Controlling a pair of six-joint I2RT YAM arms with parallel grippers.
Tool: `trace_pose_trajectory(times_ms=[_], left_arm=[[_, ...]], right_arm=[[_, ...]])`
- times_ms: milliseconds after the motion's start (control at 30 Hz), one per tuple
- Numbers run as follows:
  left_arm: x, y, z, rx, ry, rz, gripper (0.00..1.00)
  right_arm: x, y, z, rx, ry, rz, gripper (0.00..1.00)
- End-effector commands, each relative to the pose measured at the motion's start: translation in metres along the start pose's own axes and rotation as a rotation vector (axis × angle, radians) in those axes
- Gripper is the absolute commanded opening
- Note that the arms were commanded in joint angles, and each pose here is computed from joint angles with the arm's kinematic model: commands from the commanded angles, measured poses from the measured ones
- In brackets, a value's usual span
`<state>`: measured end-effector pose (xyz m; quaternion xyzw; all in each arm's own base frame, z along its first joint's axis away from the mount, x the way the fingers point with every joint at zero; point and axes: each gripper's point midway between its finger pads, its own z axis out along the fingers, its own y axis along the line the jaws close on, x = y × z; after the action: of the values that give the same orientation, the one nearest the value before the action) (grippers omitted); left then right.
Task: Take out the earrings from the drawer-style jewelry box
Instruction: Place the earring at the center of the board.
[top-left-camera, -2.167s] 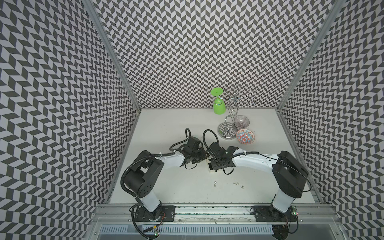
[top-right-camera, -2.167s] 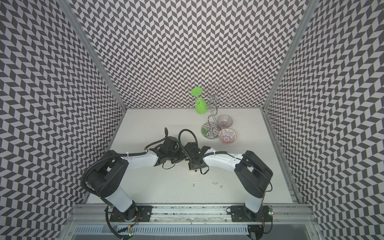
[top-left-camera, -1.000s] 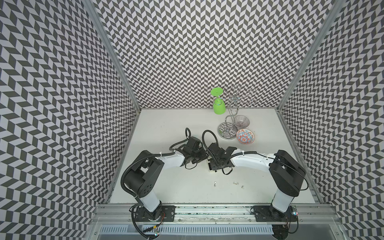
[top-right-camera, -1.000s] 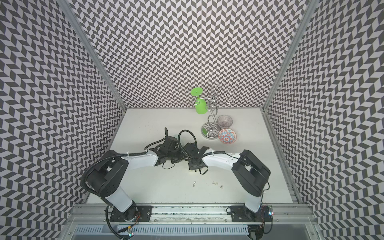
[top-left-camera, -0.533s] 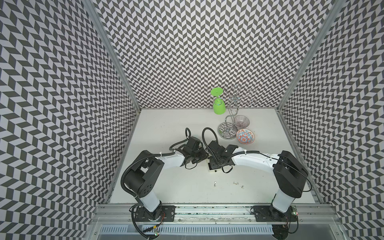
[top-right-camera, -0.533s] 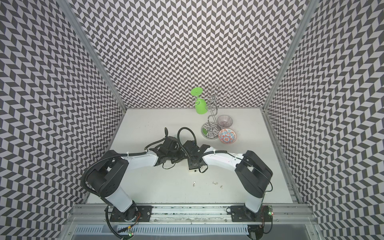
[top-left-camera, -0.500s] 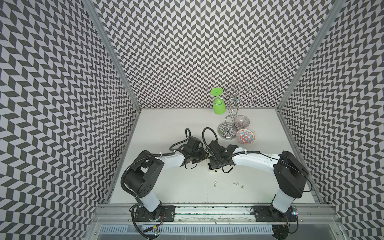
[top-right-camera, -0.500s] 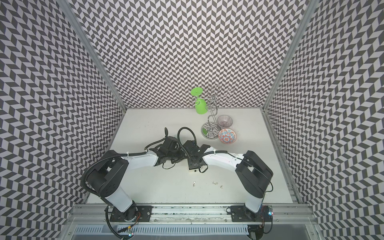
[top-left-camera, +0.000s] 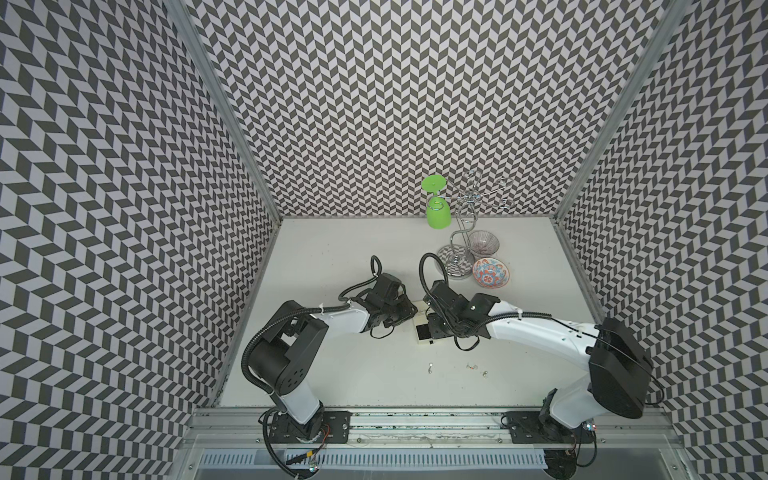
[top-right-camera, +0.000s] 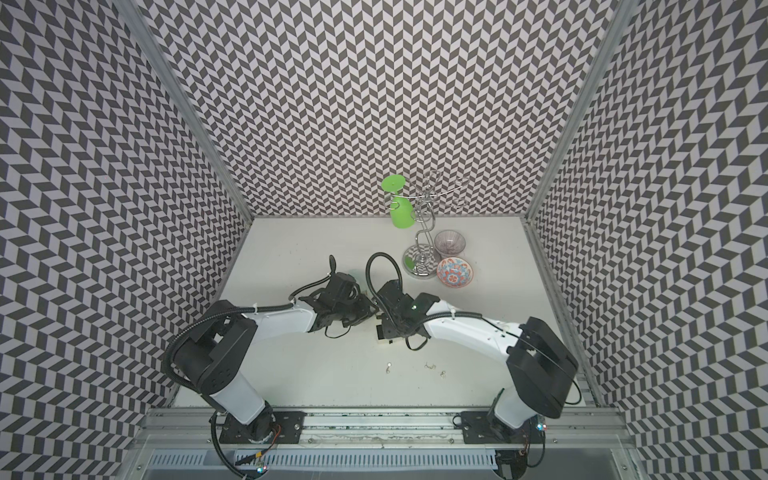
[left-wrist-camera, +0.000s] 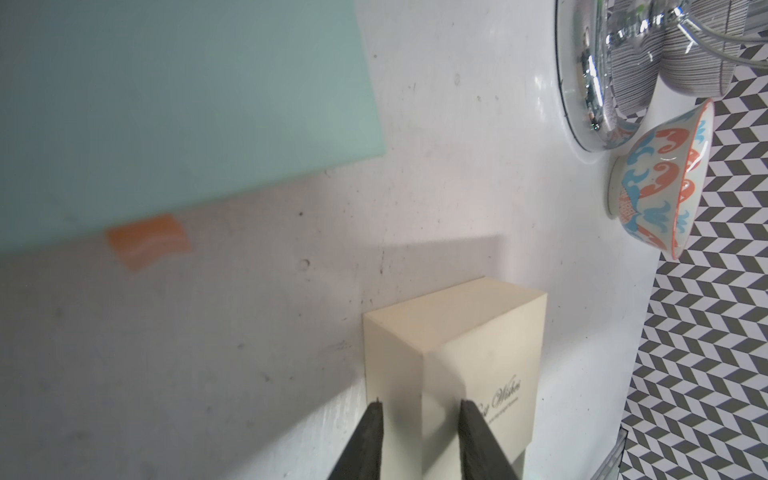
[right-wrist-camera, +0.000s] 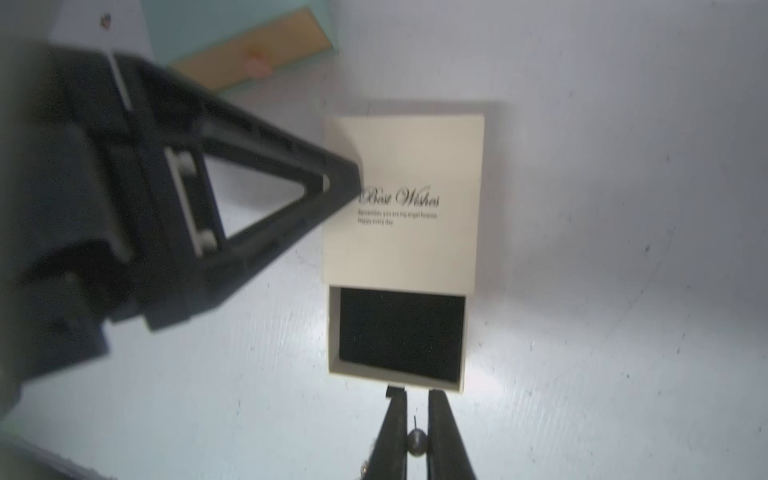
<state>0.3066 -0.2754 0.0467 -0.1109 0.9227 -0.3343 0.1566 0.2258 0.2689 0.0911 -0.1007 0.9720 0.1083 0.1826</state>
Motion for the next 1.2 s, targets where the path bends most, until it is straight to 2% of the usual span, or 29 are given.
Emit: trace_pose_trajectory(times_ms=[0, 200, 367, 1000, 1167], left_arm=[[0.004, 0.016, 0.005, -0.047, 0.012, -0.011, 0.33], [0.004, 0.015, 0.004, -0.046, 0.012, -0.012, 0.33], [0.005, 0.016, 0.005, -0.049, 0.014, -0.013, 0.33], [0.008, 0.017, 0.006, -0.047, 0.018, -0.018, 0.33], [0.007, 0.017, 0.006, -0.047, 0.019, -0.020, 0.33]], right_arm=[[0.032, 0.004, -0.003, -0.045, 0.065, -0.008, 0.10], [0.088, 0.016, 0.003, -0.119, 0.178, -0.050, 0.11], [0.109, 0.020, 0.013, -0.132, 0.207, -0.047, 0.11], [0.095, 0.035, 0.027, -0.121, 0.185, -0.061, 0.14], [0.086, 0.035, 0.020, -0.110, 0.156, -0.062, 0.27]])
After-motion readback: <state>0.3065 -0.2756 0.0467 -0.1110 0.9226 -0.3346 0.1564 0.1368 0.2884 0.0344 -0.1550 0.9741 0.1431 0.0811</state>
